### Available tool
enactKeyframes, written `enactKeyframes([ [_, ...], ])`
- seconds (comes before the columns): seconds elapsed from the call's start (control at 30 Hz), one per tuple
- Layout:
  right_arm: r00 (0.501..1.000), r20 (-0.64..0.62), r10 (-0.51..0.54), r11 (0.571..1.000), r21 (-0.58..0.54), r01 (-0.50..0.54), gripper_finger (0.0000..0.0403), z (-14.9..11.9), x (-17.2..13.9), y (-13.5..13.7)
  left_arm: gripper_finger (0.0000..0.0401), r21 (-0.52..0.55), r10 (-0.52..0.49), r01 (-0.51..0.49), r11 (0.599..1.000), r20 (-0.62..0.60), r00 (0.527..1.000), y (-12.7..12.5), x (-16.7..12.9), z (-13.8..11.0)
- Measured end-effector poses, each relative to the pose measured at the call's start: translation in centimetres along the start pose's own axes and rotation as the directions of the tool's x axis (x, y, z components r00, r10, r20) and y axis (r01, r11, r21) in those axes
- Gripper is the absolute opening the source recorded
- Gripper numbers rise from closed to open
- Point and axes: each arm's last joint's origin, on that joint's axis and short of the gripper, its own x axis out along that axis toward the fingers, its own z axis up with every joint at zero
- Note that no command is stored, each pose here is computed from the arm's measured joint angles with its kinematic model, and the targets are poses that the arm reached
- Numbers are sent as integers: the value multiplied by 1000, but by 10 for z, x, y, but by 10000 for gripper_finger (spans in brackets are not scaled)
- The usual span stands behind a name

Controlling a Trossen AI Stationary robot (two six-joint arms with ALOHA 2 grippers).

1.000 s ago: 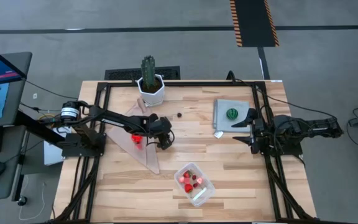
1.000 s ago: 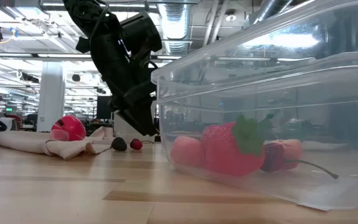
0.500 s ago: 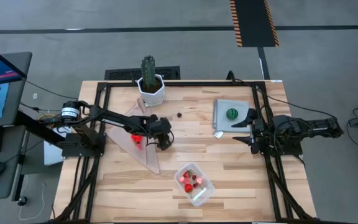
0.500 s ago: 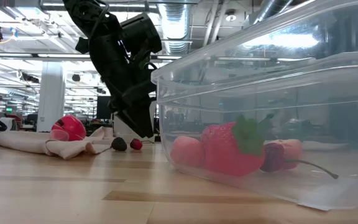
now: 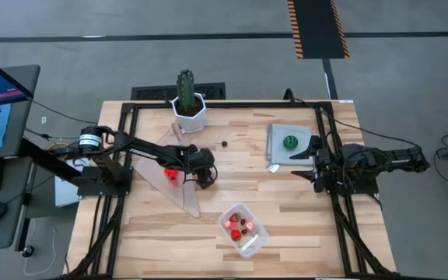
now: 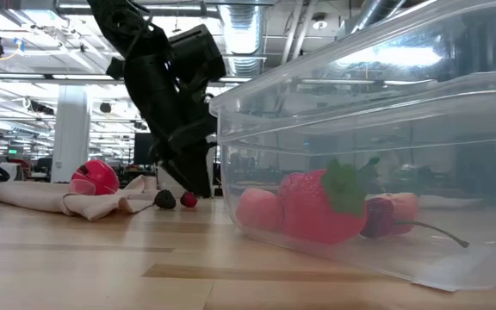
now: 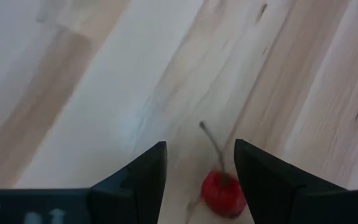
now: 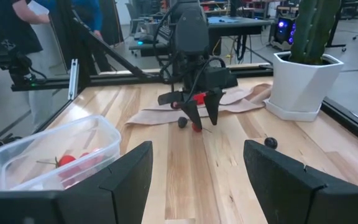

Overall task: Pick and placing Produce into tupperware
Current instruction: Put the red cherry into the transparent bin

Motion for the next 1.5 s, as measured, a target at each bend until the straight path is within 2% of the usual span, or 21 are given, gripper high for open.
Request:
enactKeyframes([
  [0.6, 1000, 0, 0, 1000, 0, 0, 276, 0, 0, 0, 178, 7, 16, -16, 1000, -37, 999, 1, 4, -4],
  [0.9, 1000, 0, 0, 1000, 0, 0, 276, 0, 0, 0, 178, 102, 23, -15, 995, -76, 997, 1, 2, -5],
  [1.2, 1000, 0, 0, 1000, 0, 0, 276, 0, 0, 0, 177, 155, 86, -65, 986, -130, 988, 3, -3, -4],
  [1.33, 1000, 0, 0, 1000, 0, 0, 276, 0, 0, 0, 151, 165, 83, -62, 984, -125, 989, 3, -3, -4],
  [1.5, 1000, 0, 0, 1000, 0, 0, 276, 0, 0, 0, 79, 169, 83, -61, 984, -125, 989, 3, -3, -4],
])
